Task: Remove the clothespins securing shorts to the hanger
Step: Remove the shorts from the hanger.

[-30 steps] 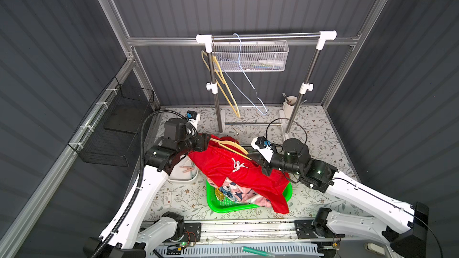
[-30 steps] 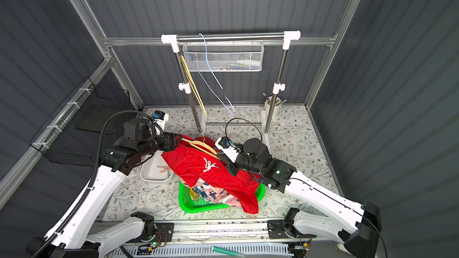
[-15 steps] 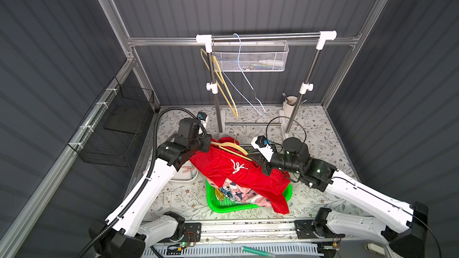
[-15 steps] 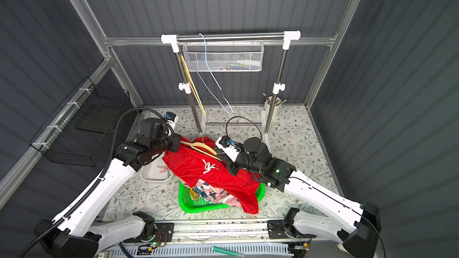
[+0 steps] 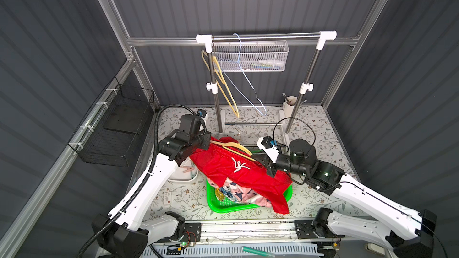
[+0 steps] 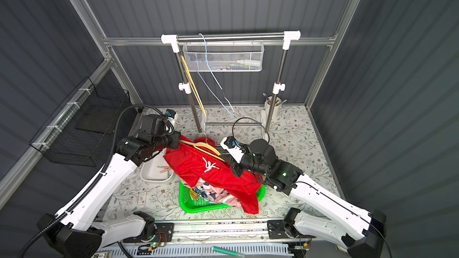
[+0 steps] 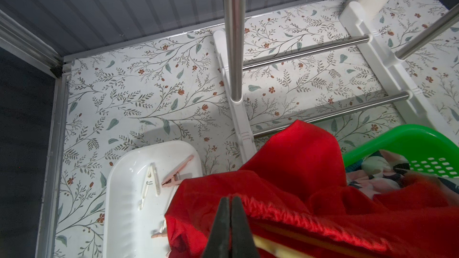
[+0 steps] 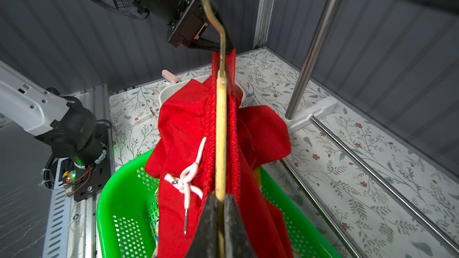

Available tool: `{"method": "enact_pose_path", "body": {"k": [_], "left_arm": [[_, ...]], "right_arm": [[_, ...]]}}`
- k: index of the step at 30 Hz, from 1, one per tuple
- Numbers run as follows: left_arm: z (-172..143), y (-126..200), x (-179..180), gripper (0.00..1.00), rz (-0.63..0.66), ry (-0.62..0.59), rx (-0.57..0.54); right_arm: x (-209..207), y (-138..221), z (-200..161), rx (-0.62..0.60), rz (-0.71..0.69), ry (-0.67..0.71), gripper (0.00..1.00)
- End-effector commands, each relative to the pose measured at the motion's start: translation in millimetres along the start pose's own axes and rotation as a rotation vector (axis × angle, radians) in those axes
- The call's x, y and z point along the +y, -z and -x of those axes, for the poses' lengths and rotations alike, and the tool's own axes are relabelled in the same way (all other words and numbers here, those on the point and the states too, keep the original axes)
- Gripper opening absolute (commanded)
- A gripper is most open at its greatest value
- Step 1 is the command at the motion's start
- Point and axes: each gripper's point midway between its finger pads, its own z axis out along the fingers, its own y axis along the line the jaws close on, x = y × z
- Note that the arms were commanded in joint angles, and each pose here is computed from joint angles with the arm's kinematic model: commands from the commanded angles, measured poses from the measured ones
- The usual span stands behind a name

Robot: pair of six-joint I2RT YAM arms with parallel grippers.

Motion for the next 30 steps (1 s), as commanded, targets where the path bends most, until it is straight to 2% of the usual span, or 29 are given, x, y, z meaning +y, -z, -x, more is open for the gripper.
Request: {"method": "enact_pose_path", "body": {"k": [1, 10, 16, 23, 30], "left_arm": [[-1.3, 2.8, 31.1, 0.00, 0.049, 0.094, 0.023], [-0.5, -6.8, 43.0, 0.00, -0.003, 0.204, 0.027], [9.3, 2.1, 26.1, 0.00, -0.112, 0.240, -0.048], [6.6, 28.1, 6.3, 0.00, -0.228, 0.251, -0.149], [-0.2, 51.3, -3.1, 0.00, -0.284, 0.263, -0.225]], "right_arm": [[0.1, 15.6, 4.1, -0.033, -0.006, -0.012, 0.00], [-0.2, 35.8, -5.5, -0.053, -0.019, -0.037, 0.00], [-3.3, 39.1, 3.9, -0.101, -0.031, -0.050, 0.00], [-12.4, 41.8, 36.6, -0.207, -0.071, -0.061, 0.00], [-19.3, 38.2, 74.4, -0.292, -0.084, -0.095, 0.00]]}}
